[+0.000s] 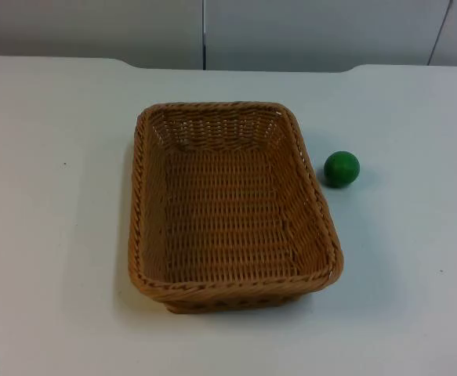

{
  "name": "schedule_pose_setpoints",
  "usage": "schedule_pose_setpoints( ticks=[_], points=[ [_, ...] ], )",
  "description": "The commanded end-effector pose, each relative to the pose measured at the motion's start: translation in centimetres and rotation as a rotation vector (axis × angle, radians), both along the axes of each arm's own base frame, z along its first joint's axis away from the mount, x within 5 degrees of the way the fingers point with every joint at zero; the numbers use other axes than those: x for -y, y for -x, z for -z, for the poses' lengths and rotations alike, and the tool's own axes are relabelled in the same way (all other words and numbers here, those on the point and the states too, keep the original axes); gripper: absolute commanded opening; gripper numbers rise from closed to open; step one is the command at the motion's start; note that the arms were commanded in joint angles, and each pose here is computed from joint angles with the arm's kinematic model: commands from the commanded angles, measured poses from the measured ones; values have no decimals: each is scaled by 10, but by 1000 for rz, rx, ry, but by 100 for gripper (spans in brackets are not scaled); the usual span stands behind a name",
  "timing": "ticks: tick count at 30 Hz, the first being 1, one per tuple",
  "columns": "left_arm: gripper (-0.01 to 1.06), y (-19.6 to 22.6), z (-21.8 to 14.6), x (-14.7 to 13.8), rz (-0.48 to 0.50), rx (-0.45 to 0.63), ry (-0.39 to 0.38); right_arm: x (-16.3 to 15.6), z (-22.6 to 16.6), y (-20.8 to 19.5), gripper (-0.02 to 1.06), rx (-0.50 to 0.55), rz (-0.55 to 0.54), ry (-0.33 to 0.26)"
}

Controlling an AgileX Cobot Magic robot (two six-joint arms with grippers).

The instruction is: Pick up the basket with the left hand and place the ball into the basket with the right hand.

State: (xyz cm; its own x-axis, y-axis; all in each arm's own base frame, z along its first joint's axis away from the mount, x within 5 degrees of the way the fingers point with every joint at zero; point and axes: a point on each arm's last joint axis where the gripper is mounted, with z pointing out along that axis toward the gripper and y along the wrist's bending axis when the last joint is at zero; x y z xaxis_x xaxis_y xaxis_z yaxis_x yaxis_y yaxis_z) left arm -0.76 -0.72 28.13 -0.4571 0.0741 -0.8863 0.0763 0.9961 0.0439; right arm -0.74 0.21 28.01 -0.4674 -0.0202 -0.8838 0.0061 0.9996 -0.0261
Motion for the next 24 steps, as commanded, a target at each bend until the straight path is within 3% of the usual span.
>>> schedule_pose_setpoints(
  ticks=[1, 4, 6, 9, 12, 15, 16, 21, 24],
  points=[
    [0, 0, 0, 0, 7, 10, 5, 0, 1, -1, 0, 6, 0, -3],
    [0, 1, -10, 3, 23, 81, 37, 0, 1, -1, 0, 6, 0, -3],
    [0, 1, -32, 9, 66, 154, 108, 0, 1, -1, 0, 6, 0, -3],
    [0, -12, -53, 16, 127, 121, 168, 0, 1, -1, 0, 6, 0, -3],
    [0, -56, -82, 29, 266, -58, 248, 0, 1, -1, 0, 6, 0, -3],
    [0, -90, -87, 36, 345, -177, 303, 0, 1, -1, 0, 6, 0, -3],
    [0, -108, -86, 41, 391, -231, 353, 0, 1, -1, 0, 6, 0, -3],
    [0, -175, -60, 53, 537, -419, 495, 0, 1, -1, 0, 6, 0, -3],
    [0, -199, -41, 53, 547, -495, 507, 0, 1, -1, 0, 6, 0, -3]
  ],
)
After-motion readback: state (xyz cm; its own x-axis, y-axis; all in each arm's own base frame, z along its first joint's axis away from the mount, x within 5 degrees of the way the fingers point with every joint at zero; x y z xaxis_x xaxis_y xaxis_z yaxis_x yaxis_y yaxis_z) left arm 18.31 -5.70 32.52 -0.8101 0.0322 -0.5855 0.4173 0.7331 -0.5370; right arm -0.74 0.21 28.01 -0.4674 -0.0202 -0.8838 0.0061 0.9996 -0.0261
